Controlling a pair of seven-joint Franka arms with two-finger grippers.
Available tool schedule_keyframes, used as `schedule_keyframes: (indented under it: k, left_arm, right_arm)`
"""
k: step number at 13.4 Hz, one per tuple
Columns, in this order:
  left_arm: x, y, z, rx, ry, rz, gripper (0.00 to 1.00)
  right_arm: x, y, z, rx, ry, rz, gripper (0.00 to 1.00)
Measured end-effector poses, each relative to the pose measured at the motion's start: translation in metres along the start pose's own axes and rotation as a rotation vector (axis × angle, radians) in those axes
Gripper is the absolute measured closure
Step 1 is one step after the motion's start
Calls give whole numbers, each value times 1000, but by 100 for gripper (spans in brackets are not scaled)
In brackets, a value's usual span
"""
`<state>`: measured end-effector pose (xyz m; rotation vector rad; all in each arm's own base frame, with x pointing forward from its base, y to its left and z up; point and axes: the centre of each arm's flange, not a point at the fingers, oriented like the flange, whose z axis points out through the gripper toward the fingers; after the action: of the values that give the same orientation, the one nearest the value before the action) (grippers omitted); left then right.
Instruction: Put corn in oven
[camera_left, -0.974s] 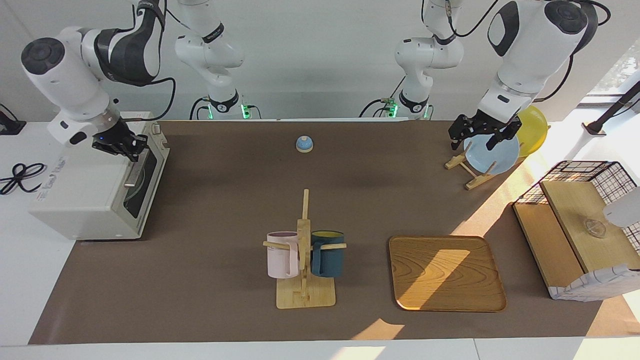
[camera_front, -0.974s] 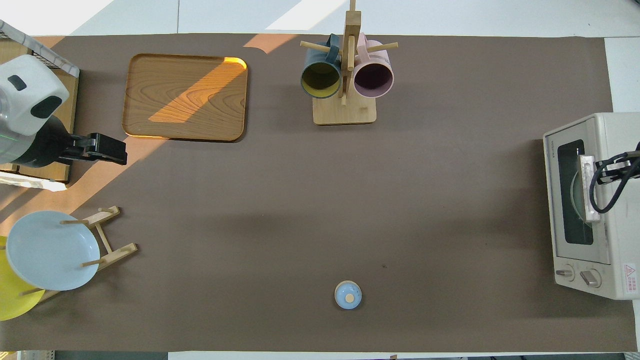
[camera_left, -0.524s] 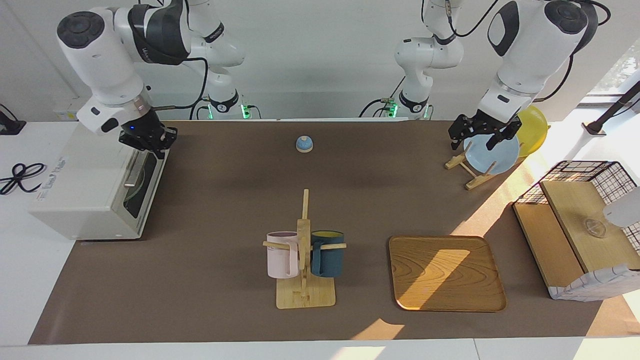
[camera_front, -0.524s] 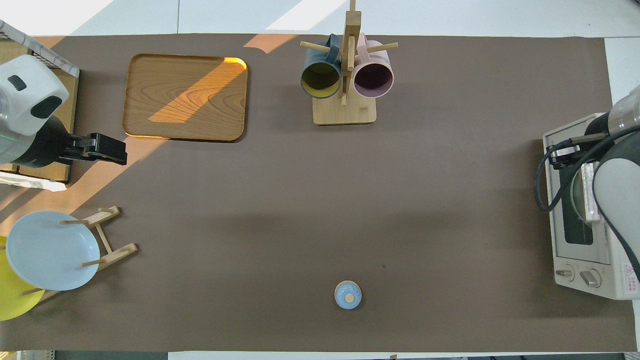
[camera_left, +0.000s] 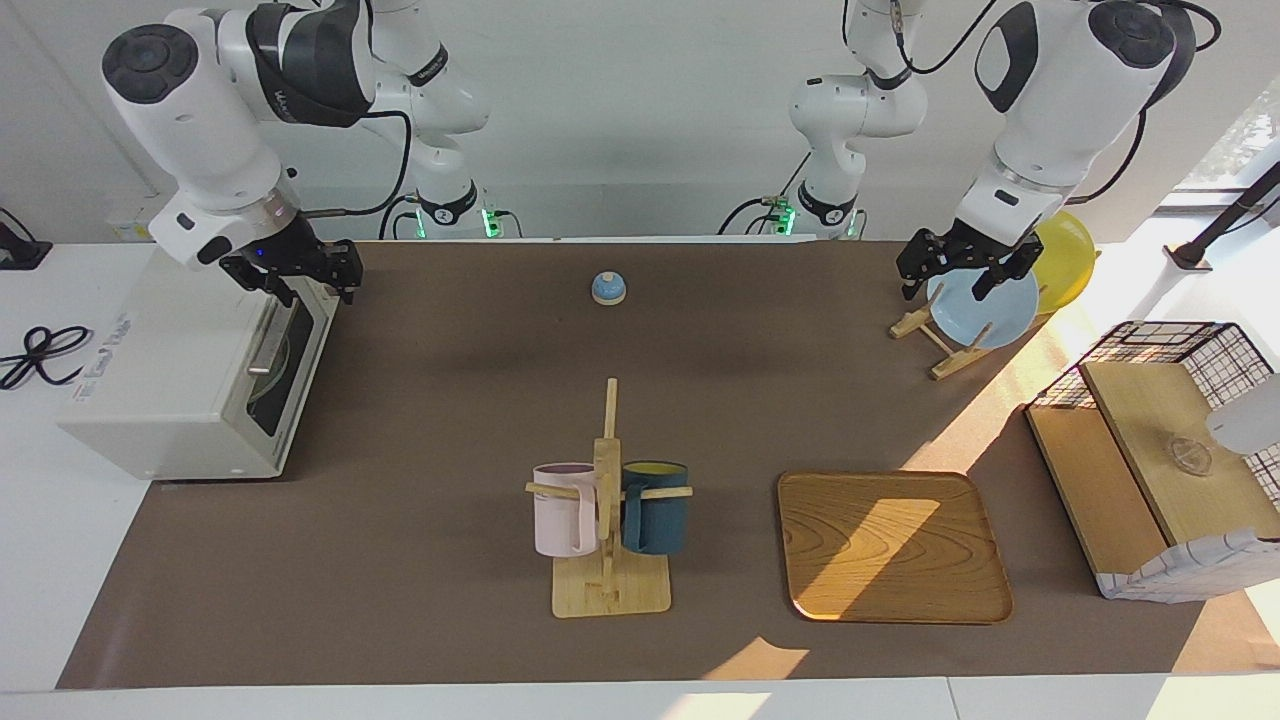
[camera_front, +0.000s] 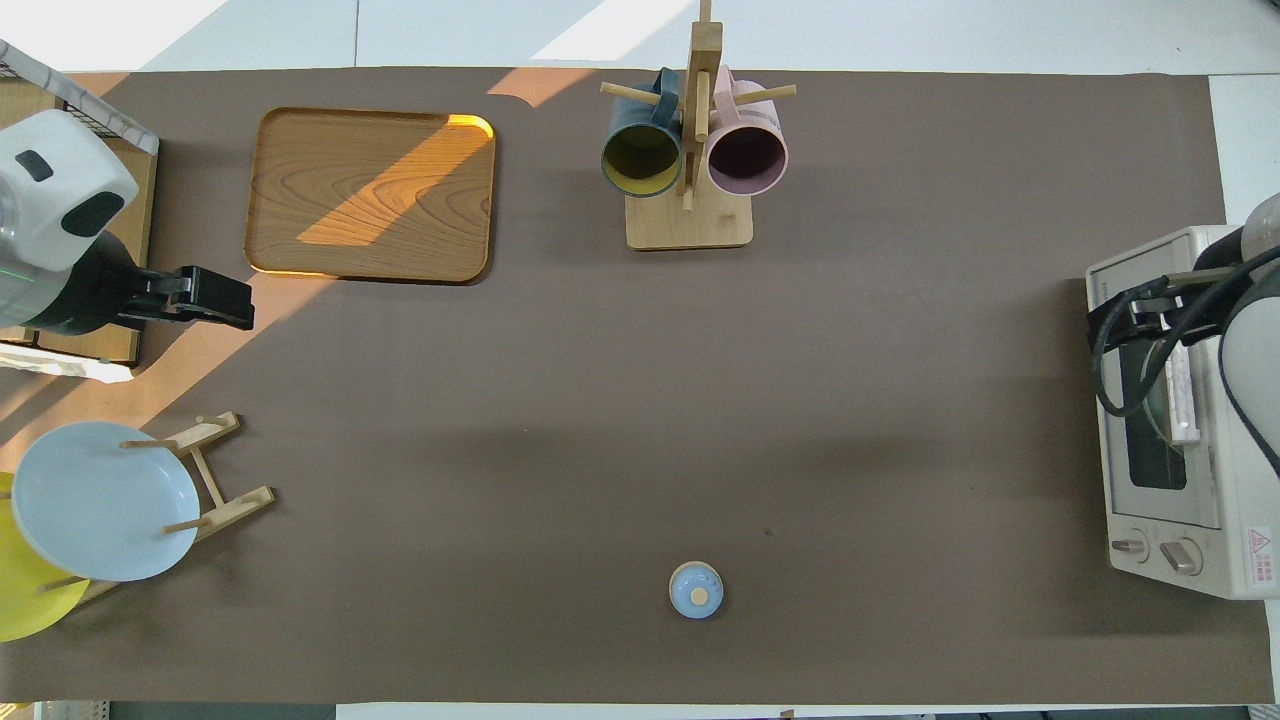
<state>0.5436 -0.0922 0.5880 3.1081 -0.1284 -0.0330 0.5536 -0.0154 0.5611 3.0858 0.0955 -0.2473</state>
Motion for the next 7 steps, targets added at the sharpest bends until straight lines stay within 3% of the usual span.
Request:
schedule_keyframes:
  k: [1,2,7]
  left_arm:
    - [0,0,0,0,0,0,0]
    - [0,0,0,0,0,0,0]
    - [0,0,0,0,0,0,0]
  right_arm:
    - [4,0,-1,14,-8,1,3]
    - [8,-1,-2,24,-13,0,0]
    - [11,-16,2,31,-48,-18,0]
